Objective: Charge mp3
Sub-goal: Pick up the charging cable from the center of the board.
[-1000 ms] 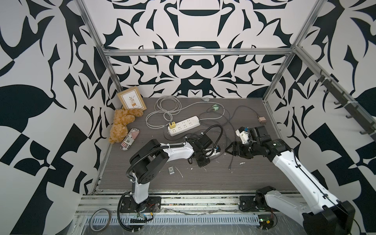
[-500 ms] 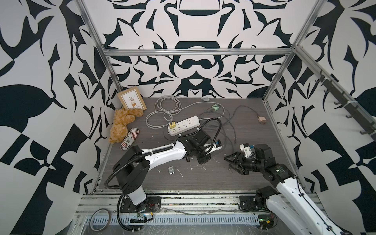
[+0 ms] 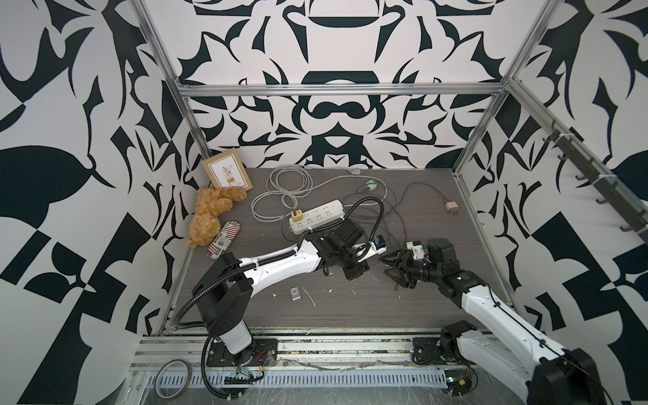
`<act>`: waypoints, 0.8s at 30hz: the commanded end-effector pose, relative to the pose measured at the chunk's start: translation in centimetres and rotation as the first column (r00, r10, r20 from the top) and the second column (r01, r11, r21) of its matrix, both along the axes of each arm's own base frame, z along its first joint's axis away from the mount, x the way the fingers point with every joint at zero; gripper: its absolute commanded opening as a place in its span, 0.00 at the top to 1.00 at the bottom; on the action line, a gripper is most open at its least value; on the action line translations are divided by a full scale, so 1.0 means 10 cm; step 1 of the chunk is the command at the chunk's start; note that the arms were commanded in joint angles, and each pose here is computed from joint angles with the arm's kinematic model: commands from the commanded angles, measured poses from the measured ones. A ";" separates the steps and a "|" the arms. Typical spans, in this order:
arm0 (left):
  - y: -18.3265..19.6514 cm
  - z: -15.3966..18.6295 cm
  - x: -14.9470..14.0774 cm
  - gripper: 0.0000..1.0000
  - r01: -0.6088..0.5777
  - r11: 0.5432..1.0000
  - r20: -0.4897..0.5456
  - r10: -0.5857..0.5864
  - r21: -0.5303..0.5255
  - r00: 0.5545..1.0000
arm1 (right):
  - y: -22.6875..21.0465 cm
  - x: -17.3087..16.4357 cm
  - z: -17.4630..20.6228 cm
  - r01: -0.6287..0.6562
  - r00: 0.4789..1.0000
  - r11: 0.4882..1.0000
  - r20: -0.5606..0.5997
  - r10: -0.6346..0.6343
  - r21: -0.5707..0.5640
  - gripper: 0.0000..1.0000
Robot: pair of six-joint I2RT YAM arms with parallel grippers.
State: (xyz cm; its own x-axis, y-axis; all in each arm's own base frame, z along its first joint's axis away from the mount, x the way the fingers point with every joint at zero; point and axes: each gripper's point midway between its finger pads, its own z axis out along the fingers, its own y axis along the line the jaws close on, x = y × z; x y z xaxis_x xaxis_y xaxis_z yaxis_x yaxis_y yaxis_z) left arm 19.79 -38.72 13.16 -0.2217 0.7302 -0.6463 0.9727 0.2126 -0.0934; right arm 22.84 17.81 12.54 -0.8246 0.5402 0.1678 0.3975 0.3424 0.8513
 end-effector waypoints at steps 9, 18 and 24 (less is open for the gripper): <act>-0.12 0.15 -0.08 0.91 0.017 1.000 0.024 -0.016 -0.025 1.000 | 0.36 0.29 -0.15 0.011 1.000 1.000 -0.004 -0.011 -0.026 0.68; 0.08 0.63 0.20 0.35 -0.371 0.909 -0.050 0.368 -0.189 0.928 | 0.37 0.41 0.38 0.066 0.994 0.998 0.087 -0.064 -0.019 1.00; 0.46 1.24 0.22 0.16 -0.777 0.494 -0.536 0.564 -0.390 0.628 | 0.33 0.65 0.77 0.129 0.975 0.991 0.182 -0.130 0.019 1.00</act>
State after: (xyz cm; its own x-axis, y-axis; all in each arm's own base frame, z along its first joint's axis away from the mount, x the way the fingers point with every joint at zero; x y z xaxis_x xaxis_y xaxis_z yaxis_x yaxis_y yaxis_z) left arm 20.51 -35.11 22.23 -0.5947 0.2173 -0.7740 0.7046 0.6044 -0.3717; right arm 27.66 21.42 17.44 -0.7911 0.6064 0.0797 0.3326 0.3172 0.8881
